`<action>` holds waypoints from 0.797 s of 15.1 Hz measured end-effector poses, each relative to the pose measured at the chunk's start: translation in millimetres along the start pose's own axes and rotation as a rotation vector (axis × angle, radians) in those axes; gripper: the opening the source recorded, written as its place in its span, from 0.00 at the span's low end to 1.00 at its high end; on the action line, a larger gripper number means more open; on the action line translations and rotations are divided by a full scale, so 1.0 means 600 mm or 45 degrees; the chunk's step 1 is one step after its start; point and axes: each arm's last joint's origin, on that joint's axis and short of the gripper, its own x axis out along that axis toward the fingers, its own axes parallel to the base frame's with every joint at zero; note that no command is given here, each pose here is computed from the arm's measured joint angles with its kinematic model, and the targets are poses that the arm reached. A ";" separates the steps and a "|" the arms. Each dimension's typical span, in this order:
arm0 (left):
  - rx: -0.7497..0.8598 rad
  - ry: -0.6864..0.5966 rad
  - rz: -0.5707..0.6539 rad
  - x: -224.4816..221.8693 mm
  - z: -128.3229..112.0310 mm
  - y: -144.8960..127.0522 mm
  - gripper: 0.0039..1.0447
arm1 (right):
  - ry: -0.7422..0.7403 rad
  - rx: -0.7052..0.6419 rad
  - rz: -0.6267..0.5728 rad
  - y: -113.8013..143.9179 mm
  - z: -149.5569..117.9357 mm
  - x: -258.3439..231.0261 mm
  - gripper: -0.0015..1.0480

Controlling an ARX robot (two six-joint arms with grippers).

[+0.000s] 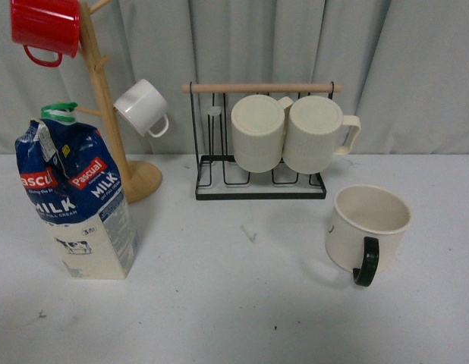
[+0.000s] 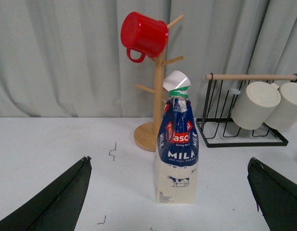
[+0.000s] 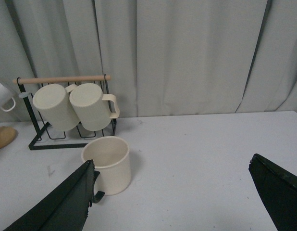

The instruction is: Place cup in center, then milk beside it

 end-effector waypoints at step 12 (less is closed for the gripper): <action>0.000 0.000 0.000 0.000 0.000 0.000 0.94 | 0.000 0.000 0.000 0.000 0.000 0.000 0.94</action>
